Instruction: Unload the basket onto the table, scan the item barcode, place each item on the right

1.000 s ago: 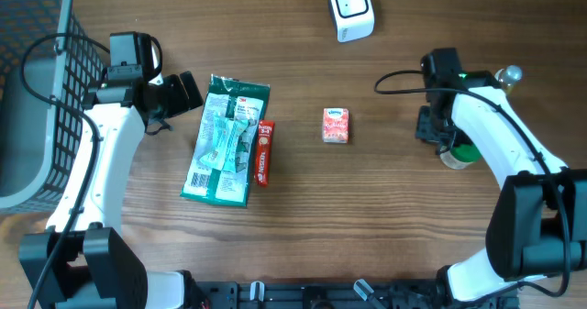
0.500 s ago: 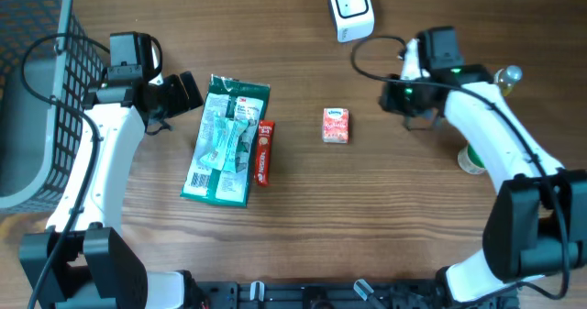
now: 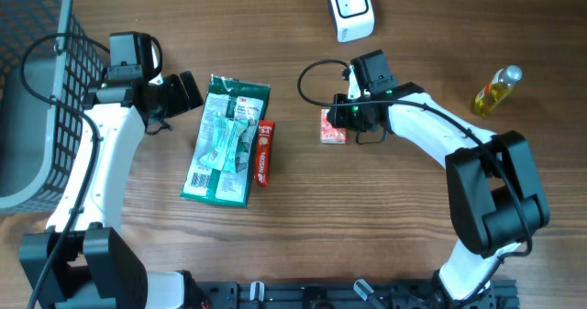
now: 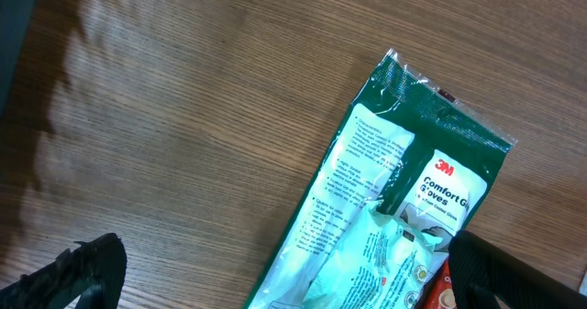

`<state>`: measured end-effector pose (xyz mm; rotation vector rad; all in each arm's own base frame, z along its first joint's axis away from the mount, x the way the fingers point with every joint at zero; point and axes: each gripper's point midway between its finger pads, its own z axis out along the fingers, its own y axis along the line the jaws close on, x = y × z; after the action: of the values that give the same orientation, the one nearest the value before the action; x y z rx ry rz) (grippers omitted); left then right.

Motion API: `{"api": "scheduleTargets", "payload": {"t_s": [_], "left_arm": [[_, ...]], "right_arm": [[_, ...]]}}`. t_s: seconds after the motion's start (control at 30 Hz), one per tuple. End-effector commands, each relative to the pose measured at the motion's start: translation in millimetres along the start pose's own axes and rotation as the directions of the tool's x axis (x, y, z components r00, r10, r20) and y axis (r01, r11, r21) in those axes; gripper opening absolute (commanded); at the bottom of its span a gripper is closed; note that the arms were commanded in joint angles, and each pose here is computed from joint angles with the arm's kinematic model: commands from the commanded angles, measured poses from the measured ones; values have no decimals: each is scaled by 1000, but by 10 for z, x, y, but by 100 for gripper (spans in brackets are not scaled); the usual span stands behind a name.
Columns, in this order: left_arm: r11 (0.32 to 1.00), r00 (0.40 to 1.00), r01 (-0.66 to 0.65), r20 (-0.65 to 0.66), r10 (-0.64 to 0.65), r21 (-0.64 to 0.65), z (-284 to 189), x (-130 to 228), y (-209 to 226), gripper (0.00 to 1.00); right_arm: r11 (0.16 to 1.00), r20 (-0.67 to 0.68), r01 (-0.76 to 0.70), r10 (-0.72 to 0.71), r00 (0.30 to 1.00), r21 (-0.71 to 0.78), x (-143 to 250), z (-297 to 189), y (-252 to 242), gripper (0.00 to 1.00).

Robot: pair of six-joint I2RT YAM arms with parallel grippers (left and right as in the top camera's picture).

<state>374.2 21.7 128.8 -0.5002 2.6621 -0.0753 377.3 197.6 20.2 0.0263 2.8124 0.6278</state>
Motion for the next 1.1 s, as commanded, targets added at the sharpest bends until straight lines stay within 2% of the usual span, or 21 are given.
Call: {"api": "scheduleTargets", "payload": {"t_s": [0.0, 0.1, 0.17, 0.27, 0.4, 0.63, 0.73, 0.8, 0.87, 0.9, 0.97, 1.07], "left_arm": [[1000, 1000, 8, 9, -8, 10, -31, -30, -14, 100], [1000, 1000, 8, 9, -8, 10, -31, -30, -14, 100], [1000, 1000, 7, 9, -7, 10, -31, -30, -14, 100], [1000, 1000, 8, 9, -8, 10, -31, -30, -14, 100], [1000, 1000, 7, 9, -7, 10, -31, -30, -14, 100], [1000, 1000, 8, 9, -8, 10, -31, -30, -14, 100], [1000, 1000, 8, 9, -8, 11, -31, -30, -14, 100], [1000, 1000, 7, 9, -7, 10, -31, -30, -14, 100], [1000, 1000, 7, 9, -7, 10, -31, -30, -14, 100], [1000, 1000, 8, 9, -8, 10, -31, -30, -14, 100], [1000, 1000, 7, 9, -7, 10, -31, -30, -14, 100], [1000, 1000, 7, 9, -7, 10, -31, -30, -14, 100]], "right_arm": [[999, -41, 25, -26, 999, -20, 110, 81, 18, 24], [995, 48, 83, -80, 996, -64, -82, -182, 214, 26], [992, 87, 98, -92, 992, -79, -150, -327, 298, 24], [991, 60, 110, -105, 993, -81, -38, -225, 350, 14], [981, 31, 179, -177, 984, -75, 173, 48, 590, 9], [976, -55, 157, -150, 987, 153, 399, 197, 146, 8], [967, -110, 123, -100, 989, 223, 512, 121, -6, 9], [931, -125, 112, -72, 990, 348, 464, -111, -231, 12], [843, -45, 86, -72, 996, 531, 236, -391, -602, 13], [843, -11, 69, -75, 997, 534, 145, -396, -626, 17], [889, 55, 33, -65, 996, 456, -34, -325, -525, 20], [925, 14, 30, -39, 999, 379, 46, -270, -417, 20]]}}
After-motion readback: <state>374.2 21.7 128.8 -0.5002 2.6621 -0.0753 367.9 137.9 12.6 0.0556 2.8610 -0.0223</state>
